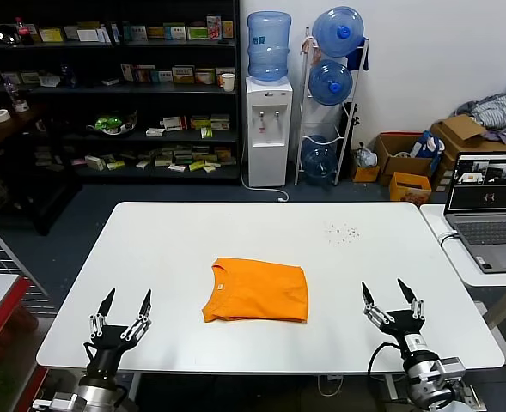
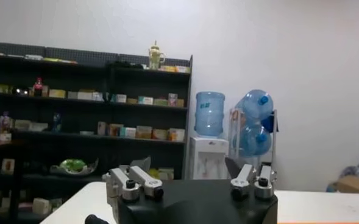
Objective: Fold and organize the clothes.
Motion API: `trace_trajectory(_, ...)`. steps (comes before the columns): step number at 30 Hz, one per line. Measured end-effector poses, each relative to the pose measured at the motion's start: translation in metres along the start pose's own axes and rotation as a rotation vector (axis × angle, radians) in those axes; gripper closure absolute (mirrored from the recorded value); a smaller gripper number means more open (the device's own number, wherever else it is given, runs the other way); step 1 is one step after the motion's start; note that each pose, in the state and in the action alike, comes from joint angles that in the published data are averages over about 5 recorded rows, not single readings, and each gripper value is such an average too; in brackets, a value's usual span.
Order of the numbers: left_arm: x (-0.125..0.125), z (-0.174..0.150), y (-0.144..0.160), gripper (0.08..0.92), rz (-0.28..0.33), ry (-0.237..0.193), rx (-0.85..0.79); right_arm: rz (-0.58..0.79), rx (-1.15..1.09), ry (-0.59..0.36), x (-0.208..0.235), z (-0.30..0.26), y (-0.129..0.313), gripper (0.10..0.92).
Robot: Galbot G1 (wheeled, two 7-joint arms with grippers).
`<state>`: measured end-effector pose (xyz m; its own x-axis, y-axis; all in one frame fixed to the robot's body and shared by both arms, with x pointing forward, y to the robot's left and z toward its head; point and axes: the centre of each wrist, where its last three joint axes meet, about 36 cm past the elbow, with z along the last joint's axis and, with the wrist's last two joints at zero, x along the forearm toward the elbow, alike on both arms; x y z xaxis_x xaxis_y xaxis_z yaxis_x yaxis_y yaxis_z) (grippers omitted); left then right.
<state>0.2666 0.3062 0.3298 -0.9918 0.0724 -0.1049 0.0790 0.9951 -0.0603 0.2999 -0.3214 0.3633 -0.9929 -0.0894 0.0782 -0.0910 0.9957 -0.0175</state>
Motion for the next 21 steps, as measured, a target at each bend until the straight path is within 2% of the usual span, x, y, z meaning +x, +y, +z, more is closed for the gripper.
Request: trace_trajectory(21,0.0107,0.0024,-0.0033,0.177,-0.003,0.008,-0.012,0.023,-0.011,-0.012,0.0063,0.0091,-0.0008,0.2)
